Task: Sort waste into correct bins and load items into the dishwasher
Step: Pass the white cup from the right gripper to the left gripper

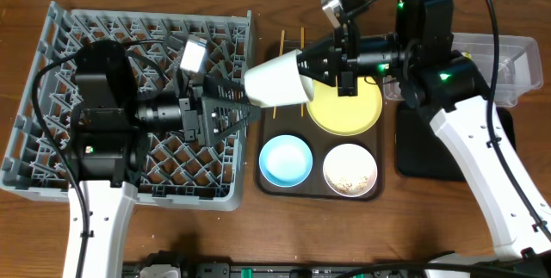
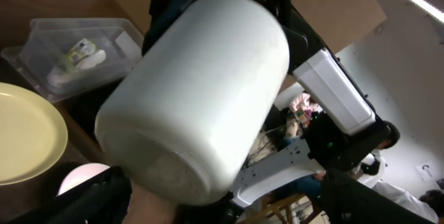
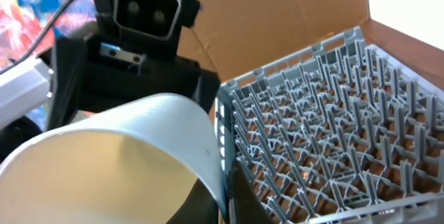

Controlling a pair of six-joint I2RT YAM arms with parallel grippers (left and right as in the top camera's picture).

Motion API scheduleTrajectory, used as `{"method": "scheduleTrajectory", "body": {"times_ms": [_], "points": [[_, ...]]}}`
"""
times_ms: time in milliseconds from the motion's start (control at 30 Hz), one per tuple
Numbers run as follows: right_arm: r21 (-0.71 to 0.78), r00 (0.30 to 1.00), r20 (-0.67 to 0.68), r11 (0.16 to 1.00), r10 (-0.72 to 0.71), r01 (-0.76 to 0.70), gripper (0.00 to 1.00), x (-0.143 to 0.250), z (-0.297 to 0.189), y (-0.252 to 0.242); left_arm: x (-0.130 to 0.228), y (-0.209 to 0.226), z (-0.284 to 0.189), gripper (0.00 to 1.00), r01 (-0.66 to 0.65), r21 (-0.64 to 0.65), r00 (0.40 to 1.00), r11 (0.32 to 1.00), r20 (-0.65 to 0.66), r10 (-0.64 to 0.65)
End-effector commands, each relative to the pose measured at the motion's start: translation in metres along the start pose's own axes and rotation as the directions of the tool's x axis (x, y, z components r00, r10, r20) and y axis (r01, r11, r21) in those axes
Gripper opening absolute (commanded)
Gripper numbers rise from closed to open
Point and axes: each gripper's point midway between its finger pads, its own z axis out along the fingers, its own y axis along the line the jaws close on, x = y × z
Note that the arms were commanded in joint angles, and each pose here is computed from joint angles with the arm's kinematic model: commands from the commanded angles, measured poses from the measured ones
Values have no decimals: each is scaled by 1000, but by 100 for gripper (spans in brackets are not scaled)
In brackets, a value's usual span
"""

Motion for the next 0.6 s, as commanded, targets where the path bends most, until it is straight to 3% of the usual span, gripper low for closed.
{"method": "scheduleTrajectory", "body": {"times_ms": [0, 200, 567], "points": [[-28, 1000, 17, 999, 16, -16, 1, -8, -13, 3, 2, -12, 3, 92, -30, 42, 999, 999, -23, 31], [-26, 997, 28, 997, 75, -74, 1, -10, -25, -1, 0, -10, 3, 92, -41, 28, 999, 999, -15, 42], [-148, 999, -49, 989, 23, -30, 1, 6, 22, 38, -4, -3, 3, 92, -41, -16, 999, 999, 4, 41]]}}
